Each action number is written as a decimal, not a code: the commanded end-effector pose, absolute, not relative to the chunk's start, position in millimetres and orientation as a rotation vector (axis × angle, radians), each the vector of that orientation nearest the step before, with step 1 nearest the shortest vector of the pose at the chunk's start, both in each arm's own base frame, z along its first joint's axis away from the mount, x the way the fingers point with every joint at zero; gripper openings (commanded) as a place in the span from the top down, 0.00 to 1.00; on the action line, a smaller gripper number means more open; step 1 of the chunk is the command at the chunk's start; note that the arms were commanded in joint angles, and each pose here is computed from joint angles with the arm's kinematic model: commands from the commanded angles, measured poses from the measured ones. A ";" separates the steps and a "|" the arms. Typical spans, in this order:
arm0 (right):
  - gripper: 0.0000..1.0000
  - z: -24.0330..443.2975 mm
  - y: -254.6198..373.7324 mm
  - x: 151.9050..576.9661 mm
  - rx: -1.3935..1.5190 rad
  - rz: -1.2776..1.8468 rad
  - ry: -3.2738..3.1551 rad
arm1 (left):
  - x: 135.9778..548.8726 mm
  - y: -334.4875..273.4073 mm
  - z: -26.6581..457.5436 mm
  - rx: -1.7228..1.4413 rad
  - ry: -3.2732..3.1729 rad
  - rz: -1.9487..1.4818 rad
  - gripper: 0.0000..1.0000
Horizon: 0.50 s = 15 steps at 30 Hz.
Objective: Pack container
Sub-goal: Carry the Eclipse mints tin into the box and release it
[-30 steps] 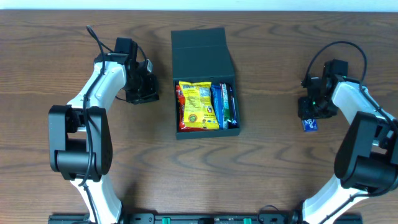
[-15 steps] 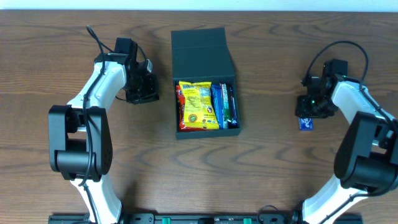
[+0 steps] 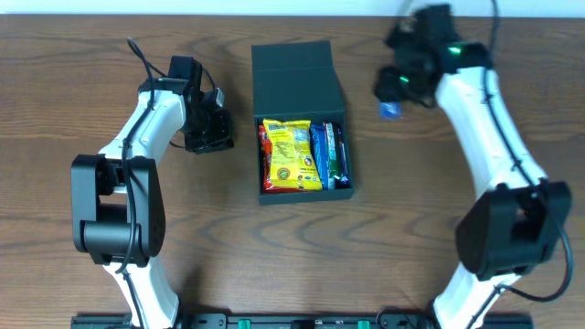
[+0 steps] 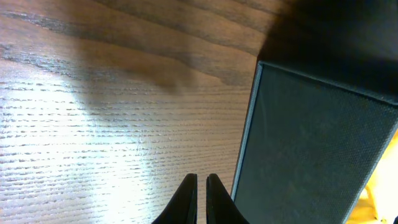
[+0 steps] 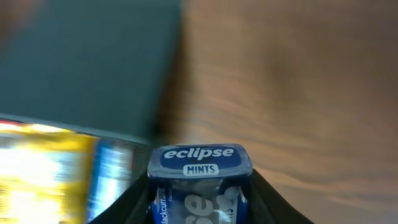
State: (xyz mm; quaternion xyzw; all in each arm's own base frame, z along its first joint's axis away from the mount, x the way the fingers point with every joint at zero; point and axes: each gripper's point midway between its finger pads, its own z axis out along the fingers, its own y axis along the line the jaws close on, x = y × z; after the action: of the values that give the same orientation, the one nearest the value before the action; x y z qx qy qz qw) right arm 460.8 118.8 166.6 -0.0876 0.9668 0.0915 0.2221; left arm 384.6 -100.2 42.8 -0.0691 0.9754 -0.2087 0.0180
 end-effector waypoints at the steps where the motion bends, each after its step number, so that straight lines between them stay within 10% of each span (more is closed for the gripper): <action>1: 0.99 172.2 159.7 449.2 -0.166 0.285 2.689 | 389.9 -99.1 53.9 -0.175 2.999 -0.641 0.92; 15: 0.99 86.0 217.8 388.7 -0.269 0.241 3.016 | 387.4 -98.8 53.6 -0.174 3.009 -0.641 0.92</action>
State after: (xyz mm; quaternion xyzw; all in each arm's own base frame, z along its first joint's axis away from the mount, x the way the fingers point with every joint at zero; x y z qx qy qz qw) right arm 390.8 214.9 90.7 -0.1047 0.9894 0.0791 0.0623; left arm 381.3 -99.9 42.5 -0.0704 0.9756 -0.2075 0.0113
